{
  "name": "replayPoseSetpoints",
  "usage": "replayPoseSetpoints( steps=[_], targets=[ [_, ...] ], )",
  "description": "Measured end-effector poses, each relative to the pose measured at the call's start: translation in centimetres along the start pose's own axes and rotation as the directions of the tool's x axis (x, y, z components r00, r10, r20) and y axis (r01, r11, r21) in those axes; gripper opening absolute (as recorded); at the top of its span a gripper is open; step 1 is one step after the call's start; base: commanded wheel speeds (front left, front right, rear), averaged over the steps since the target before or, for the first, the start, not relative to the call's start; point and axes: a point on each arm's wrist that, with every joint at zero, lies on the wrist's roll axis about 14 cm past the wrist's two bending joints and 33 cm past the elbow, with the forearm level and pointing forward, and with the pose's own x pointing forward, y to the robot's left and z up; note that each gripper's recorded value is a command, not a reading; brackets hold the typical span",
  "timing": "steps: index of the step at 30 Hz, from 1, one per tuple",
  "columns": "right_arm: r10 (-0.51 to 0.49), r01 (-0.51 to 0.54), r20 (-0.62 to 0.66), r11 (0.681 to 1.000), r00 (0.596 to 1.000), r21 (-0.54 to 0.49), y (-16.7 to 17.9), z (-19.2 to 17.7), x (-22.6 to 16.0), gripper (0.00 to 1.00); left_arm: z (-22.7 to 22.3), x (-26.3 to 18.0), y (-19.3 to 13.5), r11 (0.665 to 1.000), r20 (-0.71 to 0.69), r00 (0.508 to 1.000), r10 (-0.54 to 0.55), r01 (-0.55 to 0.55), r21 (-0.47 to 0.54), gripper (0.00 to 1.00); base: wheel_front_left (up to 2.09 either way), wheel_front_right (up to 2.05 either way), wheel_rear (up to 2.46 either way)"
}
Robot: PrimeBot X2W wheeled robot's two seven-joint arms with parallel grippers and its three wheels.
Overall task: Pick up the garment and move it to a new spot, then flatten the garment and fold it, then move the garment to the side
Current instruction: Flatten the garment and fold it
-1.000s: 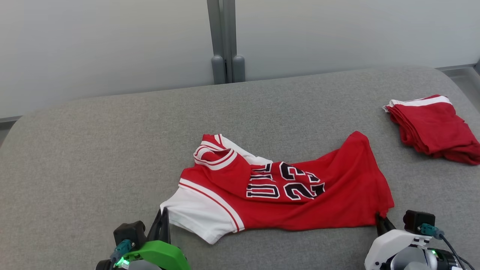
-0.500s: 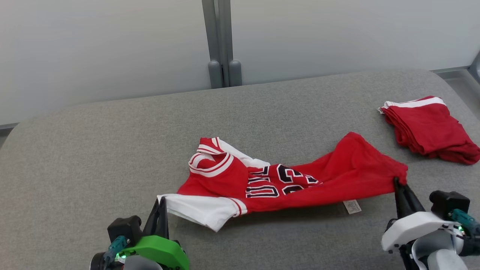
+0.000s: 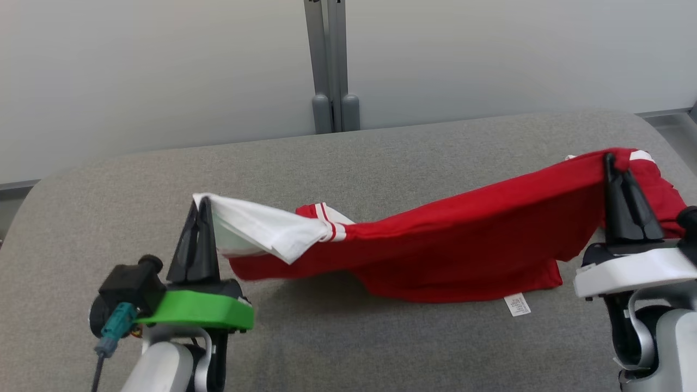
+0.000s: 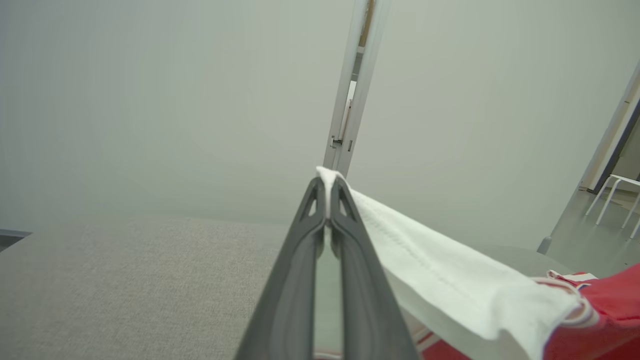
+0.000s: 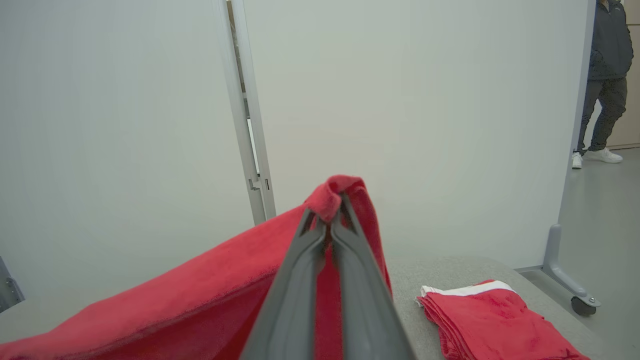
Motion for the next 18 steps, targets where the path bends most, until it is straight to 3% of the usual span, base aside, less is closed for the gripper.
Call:
replayPoseSetpoints(
  steps=[4, 7, 13, 18],
  targets=[
    [0.002, 0.004, 0.147, 0.999, 0.989, -0.042, 0.0, 4.9, 0.4, 0.00, 6.5, 1.0, -1.6, 0.996, 0.184, 0.980, -0.080, 0.072, 0.051, 0.00, 0.00, 0.00, 0.00],
    [0.002, 0.022, 0.274, 0.996, 0.962, -0.086, -0.1, 9.5, 0.2, 0.00, 12.0, 1.1, -3.7, 0.984, 0.316, 0.934, -0.168, 0.138, 0.114, 0.00, 0.00, 0.00, 0.00],
    [0.011, 0.080, 0.508, 0.984, 0.861, -0.158, 0.1, 18.4, -2.4, 0.00, 22.7, -1.4, -8.2, 0.935, 0.545, 0.765, -0.343, 0.223, 0.276, 0.00, 0.00, 0.00, 0.00],
    [0.016, 0.126, 0.595, 0.972, 0.804, -0.197, -0.1, 22.2, -4.5, 0.00, 27.3, -4.1, -11.3, 0.892, 0.617, 0.650, -0.444, 0.258, 0.371, 0.00, 0.00, 0.00, 0.00]
  ],
)
